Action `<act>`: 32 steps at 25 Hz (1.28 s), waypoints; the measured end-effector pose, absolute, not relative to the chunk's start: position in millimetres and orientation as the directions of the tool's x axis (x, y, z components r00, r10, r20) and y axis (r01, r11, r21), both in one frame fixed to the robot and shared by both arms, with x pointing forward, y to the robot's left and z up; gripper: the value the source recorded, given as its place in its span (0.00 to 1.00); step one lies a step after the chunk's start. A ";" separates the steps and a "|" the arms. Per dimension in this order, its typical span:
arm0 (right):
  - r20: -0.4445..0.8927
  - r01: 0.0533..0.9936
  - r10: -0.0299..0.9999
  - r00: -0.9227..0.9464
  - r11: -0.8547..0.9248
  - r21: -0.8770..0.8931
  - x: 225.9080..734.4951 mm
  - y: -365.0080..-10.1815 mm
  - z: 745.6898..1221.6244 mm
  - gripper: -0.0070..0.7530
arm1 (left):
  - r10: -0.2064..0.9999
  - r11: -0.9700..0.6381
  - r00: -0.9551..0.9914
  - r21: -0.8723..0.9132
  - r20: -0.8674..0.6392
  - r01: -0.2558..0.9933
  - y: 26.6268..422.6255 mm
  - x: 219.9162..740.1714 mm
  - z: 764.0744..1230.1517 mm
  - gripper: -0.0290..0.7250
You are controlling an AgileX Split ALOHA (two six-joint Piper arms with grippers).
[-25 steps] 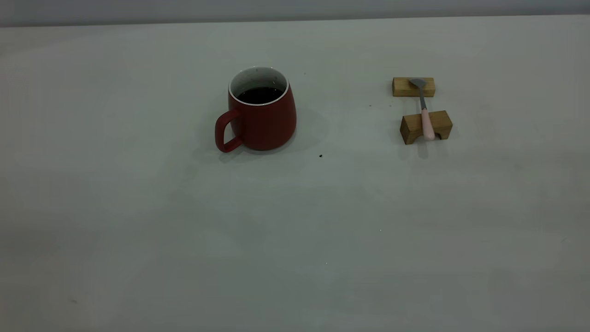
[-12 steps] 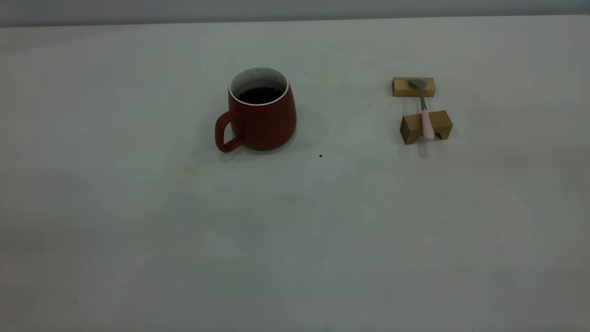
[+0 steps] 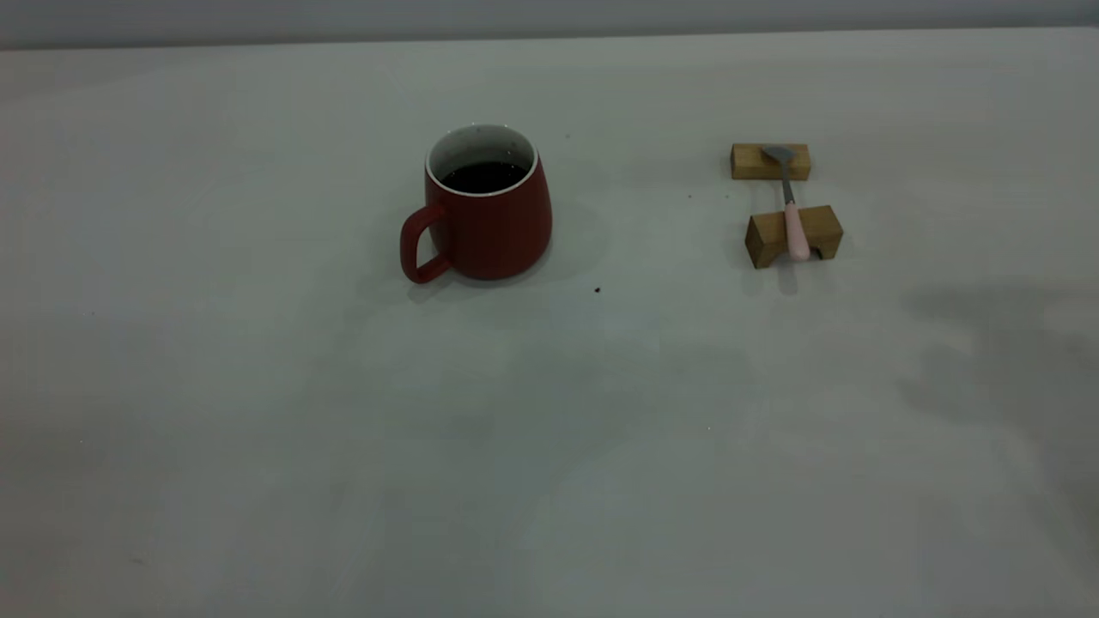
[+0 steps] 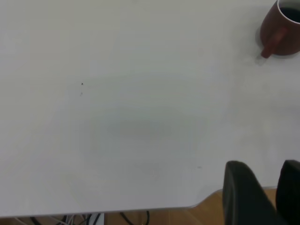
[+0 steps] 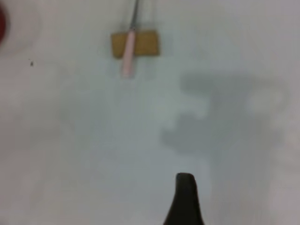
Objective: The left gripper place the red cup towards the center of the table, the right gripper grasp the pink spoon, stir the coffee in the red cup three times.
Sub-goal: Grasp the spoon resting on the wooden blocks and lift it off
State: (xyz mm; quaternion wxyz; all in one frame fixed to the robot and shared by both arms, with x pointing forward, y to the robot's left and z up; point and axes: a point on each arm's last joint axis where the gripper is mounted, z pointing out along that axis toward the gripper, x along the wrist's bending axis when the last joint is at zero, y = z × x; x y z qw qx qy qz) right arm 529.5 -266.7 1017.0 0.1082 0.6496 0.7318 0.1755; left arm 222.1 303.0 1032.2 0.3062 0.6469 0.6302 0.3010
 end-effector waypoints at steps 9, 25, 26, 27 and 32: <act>0.084 0.957 0.968 -0.237 0.217 0.192 619.3 -204.9 915.6 0.93 | 1.000 -0.019 0.025 0.776 0.005 0.631 303.0 222.1 1032.2 0.37; 0.086 0.962 0.962 -0.258 0.247 0.118 652.8 -172.1 842.0 0.93 | 1.000 -0.019 0.025 0.776 0.005 0.631 303.0 222.1 1032.2 0.37; 0.088 0.964 0.964 -0.252 0.241 0.116 652.5 -170.6 838.9 0.92 | 1.000 -0.019 0.025 0.776 0.005 0.631 303.0 222.1 1032.2 0.37; 0.089 0.965 0.965 -0.249 0.238 0.113 652.2 -169.3 835.5 0.92 | 1.000 -0.025 0.029 0.775 0.009 0.631 303.0 222.1 1032.2 0.37; 0.096 0.969 0.967 -0.236 0.226 0.098 650.9 -167.0 821.5 0.92 | 1.000 -0.025 0.029 0.775 0.009 0.631 303.0 222.1 1032.2 0.37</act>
